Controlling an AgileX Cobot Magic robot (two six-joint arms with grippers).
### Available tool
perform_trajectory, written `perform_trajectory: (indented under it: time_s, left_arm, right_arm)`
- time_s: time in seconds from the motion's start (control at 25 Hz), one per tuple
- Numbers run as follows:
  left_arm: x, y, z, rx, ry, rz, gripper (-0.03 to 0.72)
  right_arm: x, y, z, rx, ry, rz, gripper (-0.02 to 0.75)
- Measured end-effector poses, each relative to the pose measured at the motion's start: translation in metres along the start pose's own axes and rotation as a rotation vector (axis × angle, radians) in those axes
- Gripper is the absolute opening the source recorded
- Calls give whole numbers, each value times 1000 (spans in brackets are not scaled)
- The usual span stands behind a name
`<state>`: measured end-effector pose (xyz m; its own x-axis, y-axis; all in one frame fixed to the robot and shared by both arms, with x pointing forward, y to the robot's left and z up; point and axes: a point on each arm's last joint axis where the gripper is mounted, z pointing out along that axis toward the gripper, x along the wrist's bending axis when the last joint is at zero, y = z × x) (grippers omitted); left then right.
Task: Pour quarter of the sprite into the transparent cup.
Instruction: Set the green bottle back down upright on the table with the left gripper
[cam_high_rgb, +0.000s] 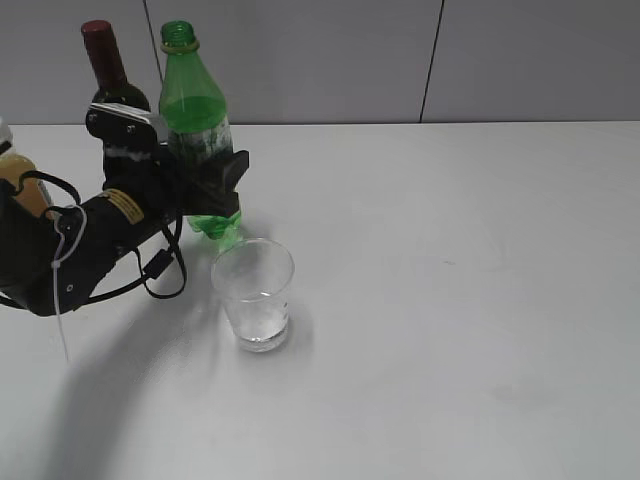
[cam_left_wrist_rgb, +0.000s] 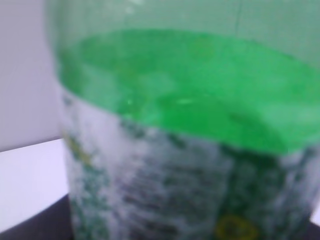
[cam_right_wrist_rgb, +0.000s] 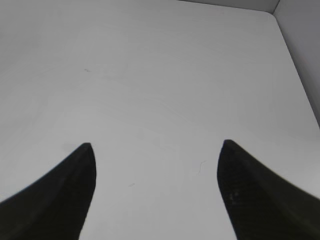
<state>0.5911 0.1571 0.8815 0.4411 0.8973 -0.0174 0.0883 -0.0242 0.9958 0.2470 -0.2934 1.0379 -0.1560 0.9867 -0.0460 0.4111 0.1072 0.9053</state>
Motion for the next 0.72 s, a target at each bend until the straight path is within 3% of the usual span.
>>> perform_trajectory:
  time_s: [0.72]
  left_arm:
    - [0,-18,1,23,-4,-7,483]
  right_arm:
    - [0,0,0,0,0,0,584]
